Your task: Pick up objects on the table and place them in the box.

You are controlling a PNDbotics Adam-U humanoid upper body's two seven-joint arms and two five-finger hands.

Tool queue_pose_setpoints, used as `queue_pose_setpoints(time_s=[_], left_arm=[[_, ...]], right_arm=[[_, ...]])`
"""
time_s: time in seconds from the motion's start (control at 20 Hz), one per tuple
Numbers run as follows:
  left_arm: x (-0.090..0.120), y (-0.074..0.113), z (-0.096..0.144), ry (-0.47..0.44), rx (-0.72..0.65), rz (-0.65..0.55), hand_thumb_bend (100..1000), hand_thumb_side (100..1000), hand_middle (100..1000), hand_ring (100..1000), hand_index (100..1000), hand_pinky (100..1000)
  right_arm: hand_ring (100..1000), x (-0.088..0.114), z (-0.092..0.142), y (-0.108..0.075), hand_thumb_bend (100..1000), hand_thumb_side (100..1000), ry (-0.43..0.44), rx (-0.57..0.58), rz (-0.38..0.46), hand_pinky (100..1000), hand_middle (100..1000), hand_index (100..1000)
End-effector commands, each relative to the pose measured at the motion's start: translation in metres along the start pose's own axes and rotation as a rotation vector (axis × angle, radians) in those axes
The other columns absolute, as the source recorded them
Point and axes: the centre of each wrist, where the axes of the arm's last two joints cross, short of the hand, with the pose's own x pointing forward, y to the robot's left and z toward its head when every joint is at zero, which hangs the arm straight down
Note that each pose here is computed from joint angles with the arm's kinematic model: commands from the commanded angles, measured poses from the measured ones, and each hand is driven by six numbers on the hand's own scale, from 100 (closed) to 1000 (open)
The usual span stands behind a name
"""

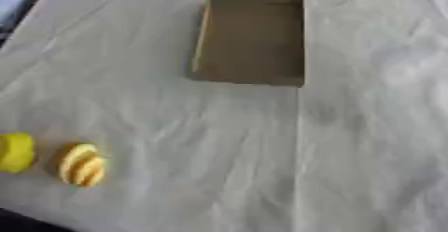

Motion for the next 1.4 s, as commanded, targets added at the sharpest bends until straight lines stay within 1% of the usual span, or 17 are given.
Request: queue_pose_setpoints(time_s=[0.05, 0.5, 0.6, 0.8, 0.9, 1.0, 1.15, 1.4], left_arm=[[0.003, 0.004, -0.007, -0.034, -0.003, -0.011, 348, 498, 753, 798, 868, 880], [0.003, 0.005, -0.006, -0.027, -0.016, -0.026, 352, 503, 749, 795, 869, 875], [0.003, 0.008, -0.007, -0.025, -0.044, -0.057, 357, 499, 751, 796, 870, 873], [0.003, 0.017, -0.005, -0.015, -0.138, -0.156, 368, 485, 754, 799, 875, 868], [0.003, 0.022, -0.003, -0.009, -0.2, -0.218, 373, 478, 755, 801, 882, 865], [0.003, 0.027, 0.0, 0.011, -0.297, -0.294, 376, 468, 758, 806, 890, 865], [0.003, 0.036, 0.009, 0.081, -0.477, -0.403, 381, 452, 770, 818, 900, 869], [0.0, 0.052, 0.017, 0.209, -0.743, -0.581, 421, 429, 811, 849, 931, 878]], right_arm=[[844, 0.006, -0.008, -0.005, 100, 598, -0.033, 0.012, 0.026, 916, 698, 858], [844, 0.006, -0.007, -0.005, 100, 597, -0.031, 0.012, 0.029, 916, 697, 858], [844, 0.006, -0.007, -0.006, 100, 597, -0.03, 0.014, 0.032, 916, 696, 858], [844, 0.006, -0.007, -0.006, 100, 596, -0.027, 0.021, 0.038, 916, 695, 858], [844, 0.006, -0.006, -0.007, 100, 596, -0.026, 0.024, 0.042, 917, 695, 858], [844, 0.006, -0.007, -0.007, 100, 596, -0.025, 0.027, 0.045, 916, 694, 857], [844, 0.006, -0.006, -0.008, 100, 596, -0.023, 0.032, 0.051, 917, 694, 857], [843, 0.006, -0.005, -0.009, 100, 597, -0.016, 0.038, 0.058, 917, 692, 857]])
